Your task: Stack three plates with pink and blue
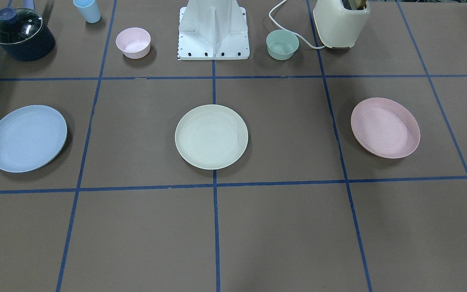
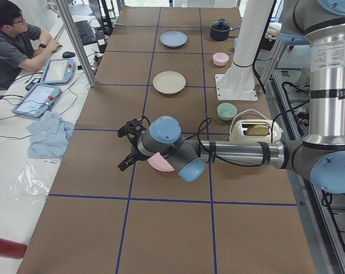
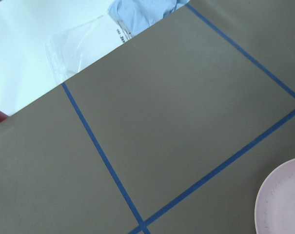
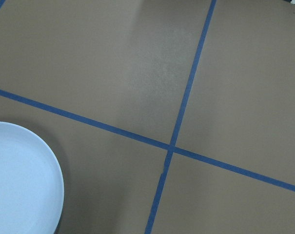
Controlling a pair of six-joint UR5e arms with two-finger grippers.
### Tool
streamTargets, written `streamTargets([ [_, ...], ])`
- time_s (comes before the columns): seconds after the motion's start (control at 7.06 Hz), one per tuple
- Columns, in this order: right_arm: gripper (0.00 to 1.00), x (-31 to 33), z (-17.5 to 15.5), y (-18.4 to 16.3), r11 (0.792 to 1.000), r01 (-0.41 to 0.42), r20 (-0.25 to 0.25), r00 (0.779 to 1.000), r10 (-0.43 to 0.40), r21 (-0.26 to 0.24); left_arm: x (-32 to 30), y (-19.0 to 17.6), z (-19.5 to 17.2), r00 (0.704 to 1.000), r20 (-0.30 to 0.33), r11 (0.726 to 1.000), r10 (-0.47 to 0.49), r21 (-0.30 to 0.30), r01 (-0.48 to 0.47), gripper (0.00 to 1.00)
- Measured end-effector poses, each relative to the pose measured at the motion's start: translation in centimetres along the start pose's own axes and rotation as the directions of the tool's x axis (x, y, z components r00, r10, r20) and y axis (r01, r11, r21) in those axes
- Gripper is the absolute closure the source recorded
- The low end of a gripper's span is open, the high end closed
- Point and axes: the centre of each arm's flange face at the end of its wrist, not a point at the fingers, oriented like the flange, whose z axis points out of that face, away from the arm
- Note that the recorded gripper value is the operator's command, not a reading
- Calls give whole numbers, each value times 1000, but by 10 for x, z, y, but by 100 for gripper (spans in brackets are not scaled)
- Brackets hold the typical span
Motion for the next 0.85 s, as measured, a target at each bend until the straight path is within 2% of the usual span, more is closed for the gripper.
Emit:
streamTargets([
  [0.28,0,-6,4,1,1000,3,8,1000,-3,11,44,45,46,980,-102,986,-168,-38,165,0],
  [0.42,0,-6,5,3,1000,7,9,1000,-7,16,64,64,61,963,-118,970,-242,-63,236,0],
  [0.57,0,-6,5,6,1000,11,10,1000,-12,21,78,82,73,952,-104,956,-289,-80,282,1],
  [0.85,0,-3,9,10,1000,9,10,1000,-9,16,104,103,100,917,-82,919,-390,-104,381,12],
])
